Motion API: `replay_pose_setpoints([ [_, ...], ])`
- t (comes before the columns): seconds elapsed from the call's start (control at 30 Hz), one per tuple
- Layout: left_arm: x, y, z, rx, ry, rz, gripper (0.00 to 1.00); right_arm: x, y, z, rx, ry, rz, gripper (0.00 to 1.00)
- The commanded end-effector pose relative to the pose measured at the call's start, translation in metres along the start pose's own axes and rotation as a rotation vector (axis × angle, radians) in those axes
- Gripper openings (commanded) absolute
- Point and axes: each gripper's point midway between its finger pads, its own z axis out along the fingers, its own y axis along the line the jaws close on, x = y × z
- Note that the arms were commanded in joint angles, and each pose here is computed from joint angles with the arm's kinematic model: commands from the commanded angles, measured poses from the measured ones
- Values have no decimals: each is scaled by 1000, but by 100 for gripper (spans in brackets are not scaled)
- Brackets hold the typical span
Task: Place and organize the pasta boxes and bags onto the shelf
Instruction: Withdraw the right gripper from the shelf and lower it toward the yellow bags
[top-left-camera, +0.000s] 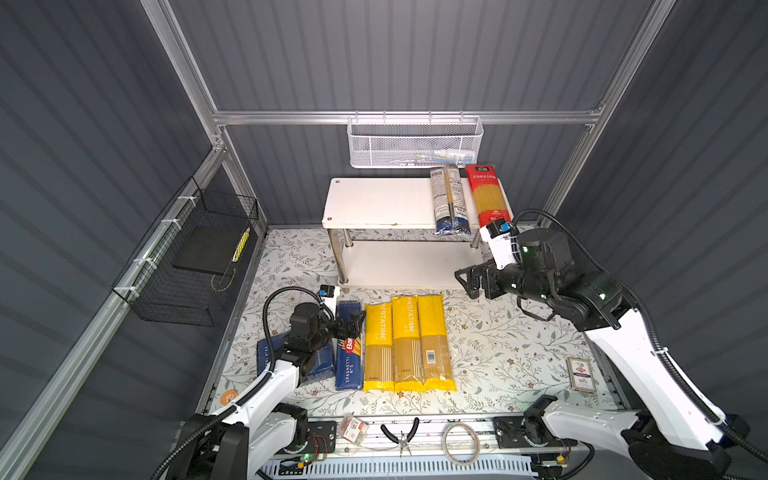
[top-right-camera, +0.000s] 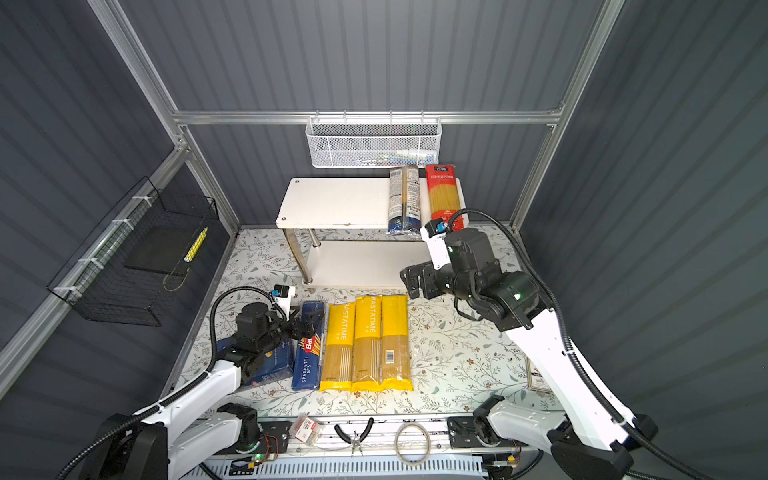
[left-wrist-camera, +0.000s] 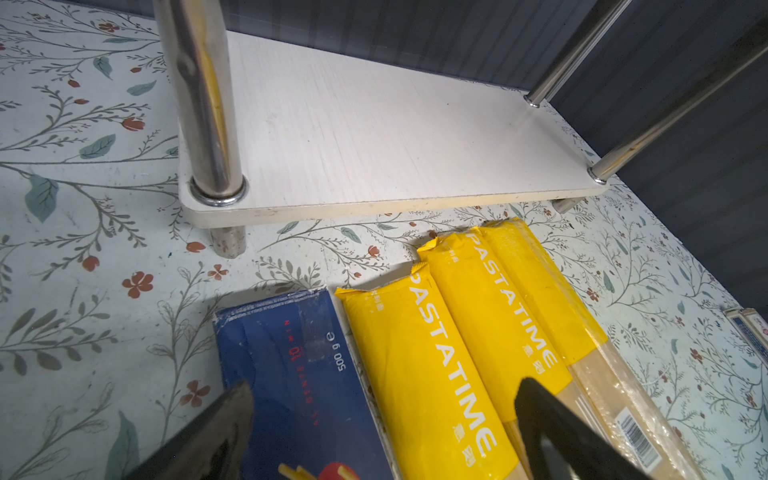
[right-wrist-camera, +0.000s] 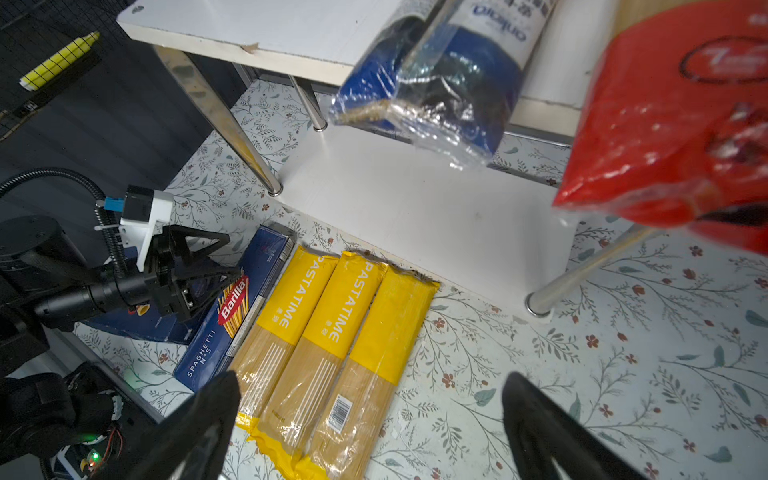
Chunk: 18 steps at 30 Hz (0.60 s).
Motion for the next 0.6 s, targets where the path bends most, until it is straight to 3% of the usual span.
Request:
replay_pose_setpoints([
  [0.0, 1, -1, 0, 8, -3, -3, 99, 17, -3, 0, 9, 11, -3, 99],
  [0.27, 0, -1, -1, 5, -7, -2, 99, 43, -14, 16, 45, 30, 65, 99],
  [0.57, 1, 0, 1, 4, -1, -4, 99, 102, -31, 34, 101, 93, 200, 99],
])
